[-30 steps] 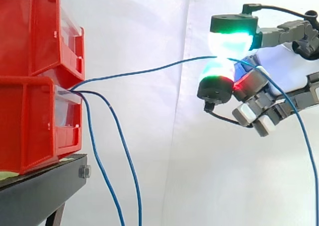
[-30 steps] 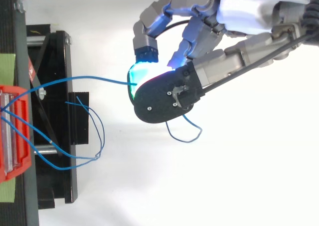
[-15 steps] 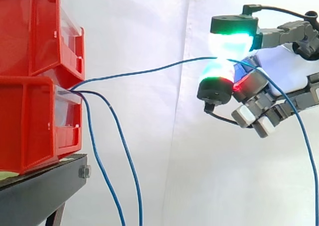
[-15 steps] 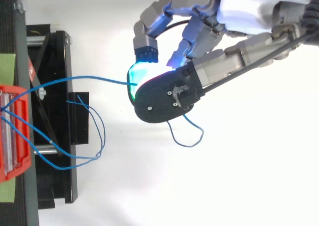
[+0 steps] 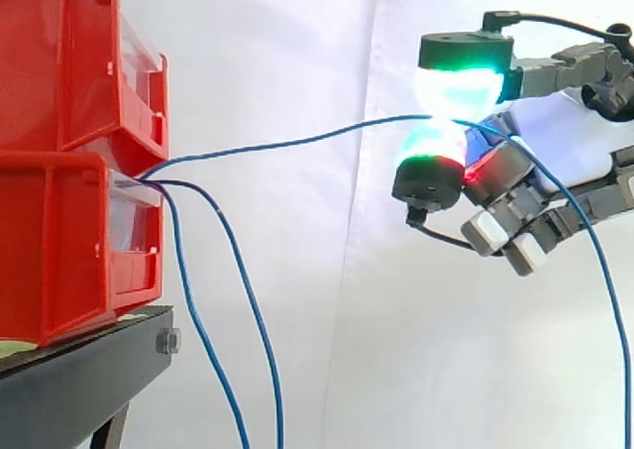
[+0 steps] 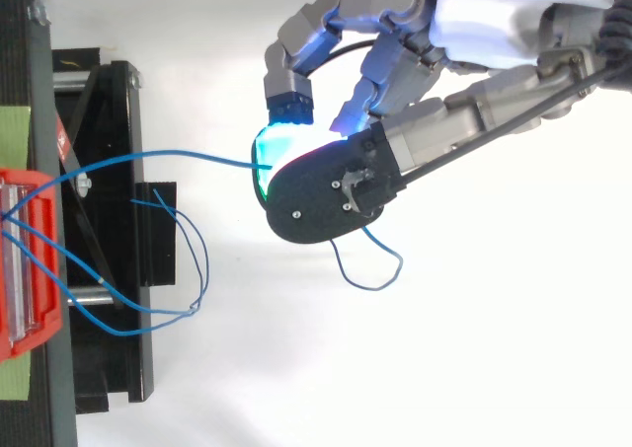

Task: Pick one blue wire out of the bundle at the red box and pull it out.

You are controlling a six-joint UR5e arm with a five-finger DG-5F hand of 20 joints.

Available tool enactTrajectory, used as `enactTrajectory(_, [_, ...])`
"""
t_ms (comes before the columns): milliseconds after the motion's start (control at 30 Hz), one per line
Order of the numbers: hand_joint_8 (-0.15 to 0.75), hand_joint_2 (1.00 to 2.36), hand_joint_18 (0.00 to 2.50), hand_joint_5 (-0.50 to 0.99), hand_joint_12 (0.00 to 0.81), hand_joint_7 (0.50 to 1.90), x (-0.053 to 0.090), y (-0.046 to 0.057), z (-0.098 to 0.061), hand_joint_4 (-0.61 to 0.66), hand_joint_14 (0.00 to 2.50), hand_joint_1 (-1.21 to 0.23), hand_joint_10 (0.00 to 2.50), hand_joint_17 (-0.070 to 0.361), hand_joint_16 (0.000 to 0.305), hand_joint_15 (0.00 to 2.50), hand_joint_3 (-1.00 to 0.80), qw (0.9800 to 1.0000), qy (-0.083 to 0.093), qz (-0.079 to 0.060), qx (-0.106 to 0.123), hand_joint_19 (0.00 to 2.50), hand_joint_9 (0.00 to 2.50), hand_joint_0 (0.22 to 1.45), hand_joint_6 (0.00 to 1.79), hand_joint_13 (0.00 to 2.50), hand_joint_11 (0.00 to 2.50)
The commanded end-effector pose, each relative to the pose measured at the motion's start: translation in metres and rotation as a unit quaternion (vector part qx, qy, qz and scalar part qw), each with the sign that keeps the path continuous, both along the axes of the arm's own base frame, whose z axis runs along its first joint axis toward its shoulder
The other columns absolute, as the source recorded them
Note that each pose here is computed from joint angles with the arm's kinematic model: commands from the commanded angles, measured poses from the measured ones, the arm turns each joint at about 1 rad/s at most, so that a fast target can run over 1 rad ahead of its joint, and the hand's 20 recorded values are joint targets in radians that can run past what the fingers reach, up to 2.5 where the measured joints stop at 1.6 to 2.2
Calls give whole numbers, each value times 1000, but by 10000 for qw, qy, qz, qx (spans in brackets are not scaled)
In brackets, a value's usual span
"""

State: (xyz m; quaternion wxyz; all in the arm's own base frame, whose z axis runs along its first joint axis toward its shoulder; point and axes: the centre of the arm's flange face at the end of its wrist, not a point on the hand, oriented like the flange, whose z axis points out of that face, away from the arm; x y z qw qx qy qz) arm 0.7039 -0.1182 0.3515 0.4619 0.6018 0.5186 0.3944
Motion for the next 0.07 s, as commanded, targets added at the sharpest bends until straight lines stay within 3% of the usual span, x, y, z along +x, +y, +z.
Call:
enactTrajectory(0, [426,1014,914,-117,429,1062,0,0,-1,209,11,-768,0,112,50,481,-171,10000,12,0,-1,514,1066,641,935,945,1095])
enactTrajectory(33, [426,1014,915,-117,429,1062,0,0,-1,209,11,-767,0,112,50,480,-171,10000,12,0,-1,514,1065,641,934,945,1102])
